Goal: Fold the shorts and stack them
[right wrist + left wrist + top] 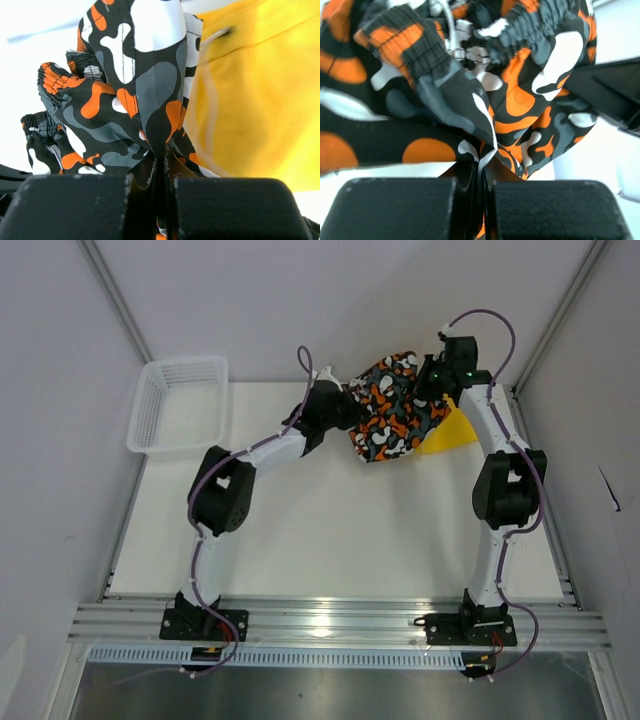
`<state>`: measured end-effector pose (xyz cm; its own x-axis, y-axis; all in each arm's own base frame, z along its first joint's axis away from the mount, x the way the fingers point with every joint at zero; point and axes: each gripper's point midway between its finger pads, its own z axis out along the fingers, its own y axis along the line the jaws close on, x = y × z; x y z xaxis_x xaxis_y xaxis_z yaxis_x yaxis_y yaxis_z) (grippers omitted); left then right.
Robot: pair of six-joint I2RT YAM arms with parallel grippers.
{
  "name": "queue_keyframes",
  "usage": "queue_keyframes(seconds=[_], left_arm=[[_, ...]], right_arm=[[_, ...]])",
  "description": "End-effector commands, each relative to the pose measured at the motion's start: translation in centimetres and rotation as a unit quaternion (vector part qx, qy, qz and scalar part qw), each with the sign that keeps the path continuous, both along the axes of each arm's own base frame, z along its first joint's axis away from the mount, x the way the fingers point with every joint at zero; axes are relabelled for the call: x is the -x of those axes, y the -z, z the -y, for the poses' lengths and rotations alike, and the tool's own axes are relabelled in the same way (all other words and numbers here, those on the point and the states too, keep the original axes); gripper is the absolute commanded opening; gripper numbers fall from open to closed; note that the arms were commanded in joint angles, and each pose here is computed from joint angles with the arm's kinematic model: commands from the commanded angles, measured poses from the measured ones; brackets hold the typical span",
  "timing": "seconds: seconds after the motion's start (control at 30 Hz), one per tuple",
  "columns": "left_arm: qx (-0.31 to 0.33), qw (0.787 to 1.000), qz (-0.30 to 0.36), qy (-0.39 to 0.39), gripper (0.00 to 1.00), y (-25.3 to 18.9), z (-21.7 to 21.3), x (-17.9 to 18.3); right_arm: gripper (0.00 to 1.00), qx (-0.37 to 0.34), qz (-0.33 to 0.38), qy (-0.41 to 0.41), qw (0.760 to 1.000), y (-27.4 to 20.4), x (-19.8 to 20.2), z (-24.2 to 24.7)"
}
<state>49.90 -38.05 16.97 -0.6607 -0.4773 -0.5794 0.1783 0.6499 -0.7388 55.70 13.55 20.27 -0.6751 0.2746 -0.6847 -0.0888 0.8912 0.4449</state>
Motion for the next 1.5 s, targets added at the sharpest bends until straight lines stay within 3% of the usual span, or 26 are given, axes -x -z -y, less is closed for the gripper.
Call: queue_keyframes(seconds=[0.0,0.03,0.07,0.13,0.17,0.23,0.47,1.17,1.23,1.27,1.33,1.43,1.47], left_arm=[[0.092,0.994,0.049,0.021,0.00,-4.7,4.0,-2.3],[0.111,0.991,0.072,0.026,0.00,-6.9,4.9,-3.1],[0.104,0.993,0.055,0.028,0.00,-3.8,5.9,-4.2],[0.138,0.985,0.096,0.037,0.00,-7.9,7.6,-5.4],[0.137,0.986,0.082,0.036,0.00,-5.3,8.4,-6.1],[0.174,0.978,0.106,0.036,0.00,-7.7,9.7,-6.4],[0.213,0.971,0.105,0.020,0.00,-6.0,11.4,-6.4],[0.217,0.975,0.054,-0.017,0.00,0.8,12.8,-6.8],[0.209,0.976,0.049,-0.022,0.01,1.5,12.7,-6.8],[0.206,0.977,0.044,-0.024,0.09,2.0,12.7,-6.8],[0.201,0.978,0.042,-0.024,0.14,2.3,12.7,-6.8],[0.196,0.979,0.050,-0.023,0.28,2.1,12.6,-6.9],[0.195,0.979,0.053,-0.023,0.32,1.9,12.5,-7.0]], right_arm=[[0.00,-0.023,0.059,0.019,0.998,-3.2,-3.0,2.7],[0.00,-0.026,0.064,0.026,0.997,-3.4,-3.5,3.5],[0.00,-0.033,0.065,0.034,0.997,-3.0,-4.2,4.9],[0.00,-0.053,0.074,0.040,0.995,-3.6,-5.0,5.4],[0.00,-0.061,0.073,0.053,0.994,-3.1,-5.6,7.2],[0.00,-0.073,0.084,0.060,0.992,-3.7,-6.3,8.6],[0.00,-0.079,0.096,0.075,0.989,-3.6,-7.9,11.1],[0.00,-0.109,0.047,0.119,0.986,3.0,-9.7,15.0],[0.02,-0.107,0.046,0.125,0.985,3.8,-9.9,15.2],[0.04,-0.105,0.045,0.126,0.985,4.1,-10.0,15.3],[0.10,-0.105,0.038,0.131,0.985,5.3,-10.2,15.6],[0.30,-0.107,0.036,0.136,0.984,6.2,-10.7,16.2],[0.41,-0.110,0.037,0.135,0.984,6.2,-10.8,16.3]])
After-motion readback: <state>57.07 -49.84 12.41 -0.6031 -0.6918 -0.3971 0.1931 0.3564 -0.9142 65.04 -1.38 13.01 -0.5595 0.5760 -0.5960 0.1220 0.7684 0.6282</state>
